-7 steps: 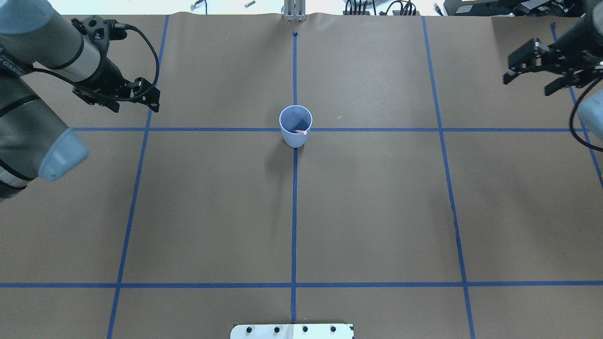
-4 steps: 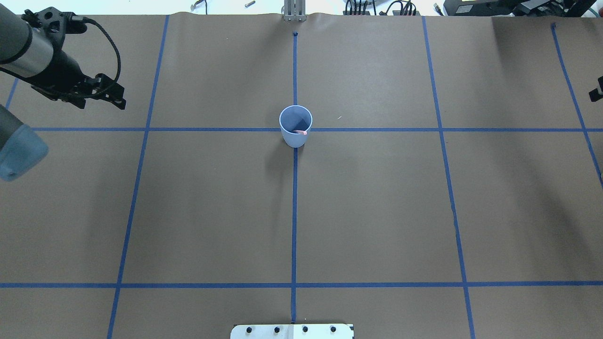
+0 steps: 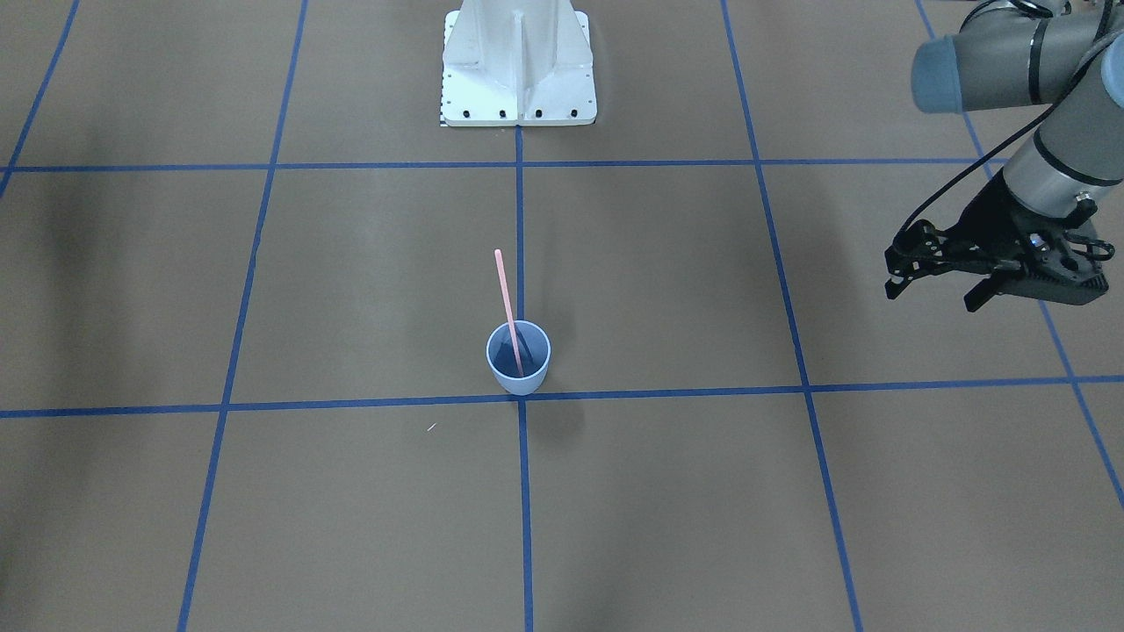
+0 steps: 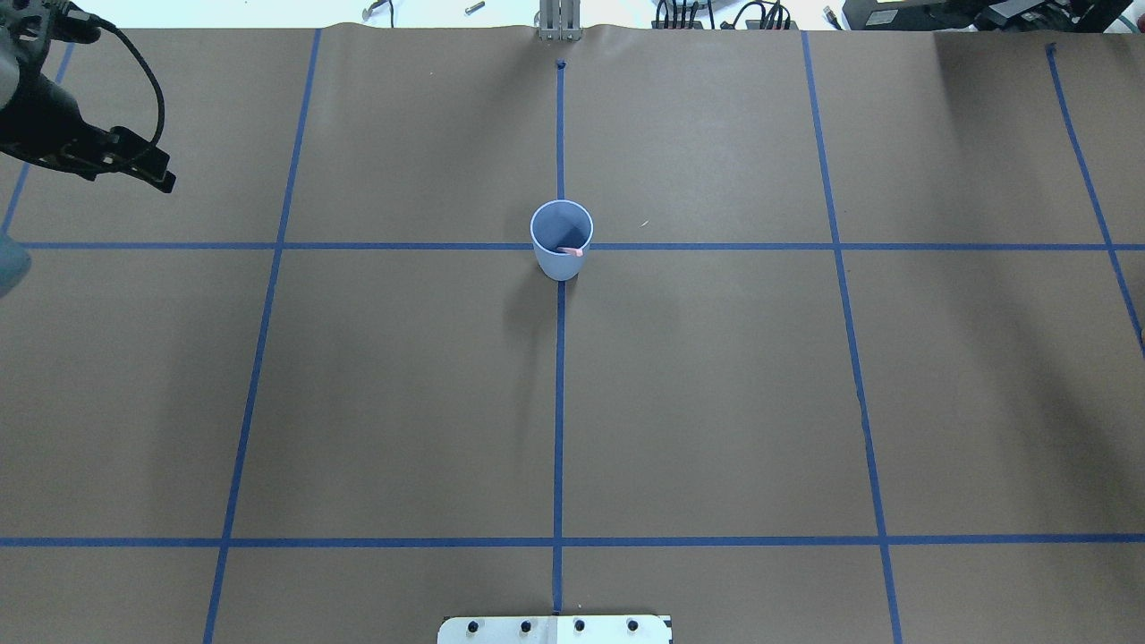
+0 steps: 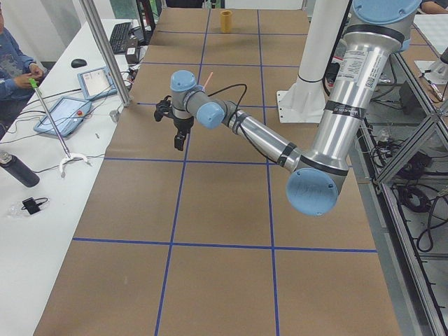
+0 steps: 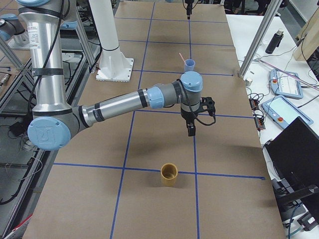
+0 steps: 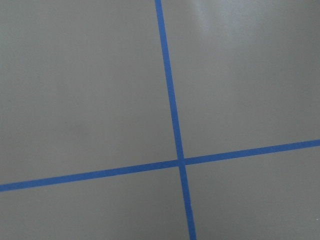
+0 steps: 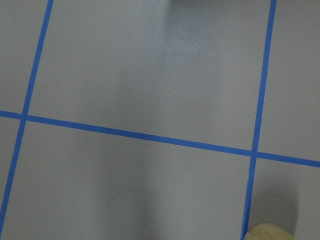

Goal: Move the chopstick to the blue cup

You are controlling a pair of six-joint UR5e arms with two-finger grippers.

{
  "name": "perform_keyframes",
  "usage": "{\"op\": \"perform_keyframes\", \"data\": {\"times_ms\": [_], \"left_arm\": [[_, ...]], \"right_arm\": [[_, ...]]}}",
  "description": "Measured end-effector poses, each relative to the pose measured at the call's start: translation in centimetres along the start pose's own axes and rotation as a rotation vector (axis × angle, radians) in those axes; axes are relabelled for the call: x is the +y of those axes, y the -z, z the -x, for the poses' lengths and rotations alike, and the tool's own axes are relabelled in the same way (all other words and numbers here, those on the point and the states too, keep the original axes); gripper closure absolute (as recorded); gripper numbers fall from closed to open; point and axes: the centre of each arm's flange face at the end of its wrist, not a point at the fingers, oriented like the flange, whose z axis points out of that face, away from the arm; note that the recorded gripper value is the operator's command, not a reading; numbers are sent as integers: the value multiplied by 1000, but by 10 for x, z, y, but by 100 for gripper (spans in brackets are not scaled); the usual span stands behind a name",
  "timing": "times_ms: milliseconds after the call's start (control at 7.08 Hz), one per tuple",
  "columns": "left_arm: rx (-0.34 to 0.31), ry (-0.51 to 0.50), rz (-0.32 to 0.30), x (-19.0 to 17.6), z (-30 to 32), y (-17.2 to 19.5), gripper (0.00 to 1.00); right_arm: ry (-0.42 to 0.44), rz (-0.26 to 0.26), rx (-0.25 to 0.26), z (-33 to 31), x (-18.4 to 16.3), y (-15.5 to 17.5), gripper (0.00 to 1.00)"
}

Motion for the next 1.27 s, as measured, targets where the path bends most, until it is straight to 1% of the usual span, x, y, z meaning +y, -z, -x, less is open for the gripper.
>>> {"op": "perform_keyframes", "data": {"times_ms": [282,565,847,1129,1271], "left_arm": [[-46,-87,16,-6,37,20,2],[-56,-99,16,-4,50,28,2],[-53,-101,9,-8,46,30,2],[-41,-125,-24,-8,33,43,2],[-40,-136,-46,0,29,55,2]], "right_arm": [[10,-9,-5,0,-3,-1,0],[10,-10,-17,0,-10,-4,0],[4,-16,-43,-2,-15,0,0],[-8,-41,-44,-9,-16,13,0],[-12,-55,-41,-13,-15,20,0]]}}
